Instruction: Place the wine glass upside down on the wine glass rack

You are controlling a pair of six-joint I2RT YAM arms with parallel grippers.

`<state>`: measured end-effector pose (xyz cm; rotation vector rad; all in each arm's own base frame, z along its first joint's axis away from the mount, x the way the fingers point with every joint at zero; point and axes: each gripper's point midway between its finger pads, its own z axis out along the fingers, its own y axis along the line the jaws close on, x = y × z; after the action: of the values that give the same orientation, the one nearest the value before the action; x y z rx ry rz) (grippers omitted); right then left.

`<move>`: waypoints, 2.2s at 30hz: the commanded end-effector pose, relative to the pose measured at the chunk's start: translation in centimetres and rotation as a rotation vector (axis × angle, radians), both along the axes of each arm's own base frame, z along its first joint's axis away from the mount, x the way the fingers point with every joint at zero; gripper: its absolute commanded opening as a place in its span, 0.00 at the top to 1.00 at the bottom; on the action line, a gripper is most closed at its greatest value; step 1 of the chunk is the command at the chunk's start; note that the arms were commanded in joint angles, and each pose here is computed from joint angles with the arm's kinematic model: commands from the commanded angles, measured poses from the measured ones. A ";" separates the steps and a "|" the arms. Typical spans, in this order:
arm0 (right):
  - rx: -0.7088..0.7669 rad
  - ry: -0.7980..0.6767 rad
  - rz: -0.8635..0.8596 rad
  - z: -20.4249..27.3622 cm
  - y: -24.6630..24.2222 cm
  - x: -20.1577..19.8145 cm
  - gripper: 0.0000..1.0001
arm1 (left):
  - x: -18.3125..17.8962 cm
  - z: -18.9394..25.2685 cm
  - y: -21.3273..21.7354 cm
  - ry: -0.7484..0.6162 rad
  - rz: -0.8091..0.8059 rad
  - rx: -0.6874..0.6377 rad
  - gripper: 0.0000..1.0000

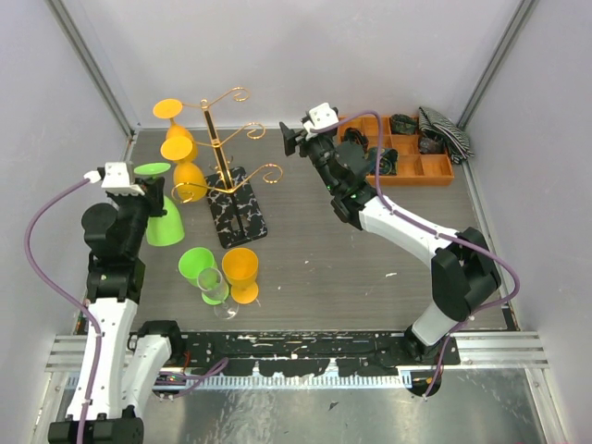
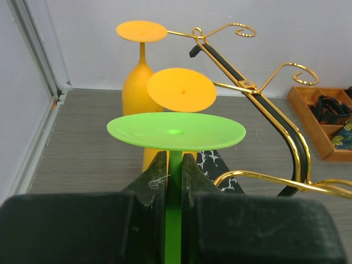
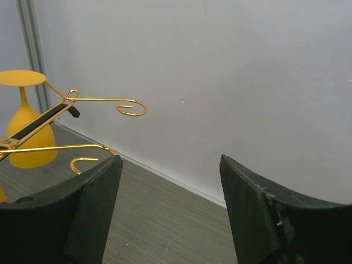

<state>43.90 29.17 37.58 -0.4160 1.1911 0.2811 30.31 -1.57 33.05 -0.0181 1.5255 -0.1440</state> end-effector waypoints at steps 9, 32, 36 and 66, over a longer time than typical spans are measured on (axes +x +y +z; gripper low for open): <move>0.033 -0.056 0.008 3.1 -0.7 -1.0 0.23 | -0.4 -0.4 -1.6 -0.108 -0.098 0.008 1.00; 0.006 -0.024 0.027 1.7 0.2 -0.4 0.22 | -0.3 -1.6 -0.5 -0.299 -0.037 0.122 1.00; -0.007 -0.023 0.027 1.5 0.3 -0.2 0.22 | -1.0 -2.2 -0.7 -0.320 -0.048 0.117 1.00; -0.035 -0.008 0.031 0.7 0.8 0.2 0.21 | -3.5 -5.7 -4.4 -0.277 -0.263 0.158 1.00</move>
<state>44.22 30.11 34.76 -0.4953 1.2690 0.2802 27.25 -4.71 27.73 0.2471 1.2585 -0.1813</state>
